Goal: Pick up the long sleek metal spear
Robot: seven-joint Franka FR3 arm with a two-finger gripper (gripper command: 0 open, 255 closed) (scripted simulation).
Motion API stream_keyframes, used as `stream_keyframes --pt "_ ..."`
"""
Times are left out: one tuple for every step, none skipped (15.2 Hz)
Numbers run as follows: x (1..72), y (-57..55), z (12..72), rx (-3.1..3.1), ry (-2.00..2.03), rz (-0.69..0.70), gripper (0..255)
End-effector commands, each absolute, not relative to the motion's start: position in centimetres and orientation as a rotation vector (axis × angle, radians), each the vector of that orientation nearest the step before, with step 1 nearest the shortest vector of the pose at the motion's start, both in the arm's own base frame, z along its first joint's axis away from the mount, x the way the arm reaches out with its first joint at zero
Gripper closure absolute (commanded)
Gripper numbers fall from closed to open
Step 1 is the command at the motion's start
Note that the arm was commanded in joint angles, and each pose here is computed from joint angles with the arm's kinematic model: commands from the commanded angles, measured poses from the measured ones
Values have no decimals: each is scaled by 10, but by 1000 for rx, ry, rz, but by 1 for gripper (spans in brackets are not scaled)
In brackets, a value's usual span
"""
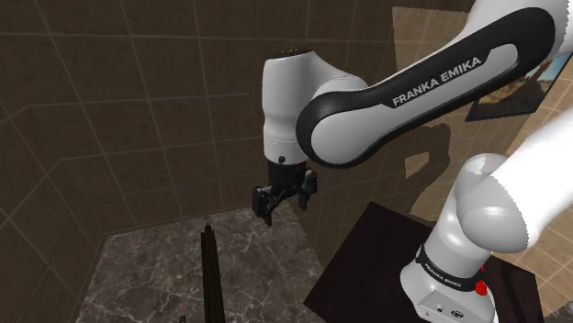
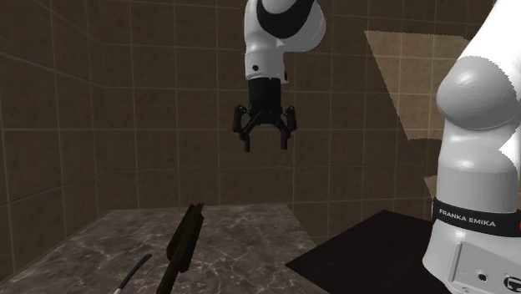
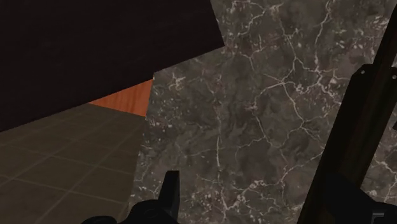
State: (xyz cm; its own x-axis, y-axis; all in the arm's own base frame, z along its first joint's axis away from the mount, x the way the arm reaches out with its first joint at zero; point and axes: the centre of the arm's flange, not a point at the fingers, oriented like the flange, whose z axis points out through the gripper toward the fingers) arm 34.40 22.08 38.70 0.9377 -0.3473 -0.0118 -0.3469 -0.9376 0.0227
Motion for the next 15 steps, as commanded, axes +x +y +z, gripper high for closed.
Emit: stream_keyframes --pt "353 236 369 3072 -590 -22 0" --pt "357 244 360 3071 -609 -22 0" --pt "361 252 351 3070 -627 -21 0" --pt "366 261 342 3069 -645 -21 0" --pt "370 269 333 3067 -664 -20 0" --pt "374 277 324 3066 -682 -20 0" --pt "379 285 315 3064 -700 -19 0" --pt "384 294 307 3062 -718 -19 0" --pt "388 302 298 3061 -737 -18 0" --pt "393 310 289 3059 -755 -18 0" --pt "398 318 280 3057 -773 -17 0" --pt "403 326 271 3054 -792 -17 0" --pt "408 334 263 3052 -810 -17 0" --pt "413 342 254 3050 -828 -16 0" --pt "419 350 245 3047 -847 -16 0"
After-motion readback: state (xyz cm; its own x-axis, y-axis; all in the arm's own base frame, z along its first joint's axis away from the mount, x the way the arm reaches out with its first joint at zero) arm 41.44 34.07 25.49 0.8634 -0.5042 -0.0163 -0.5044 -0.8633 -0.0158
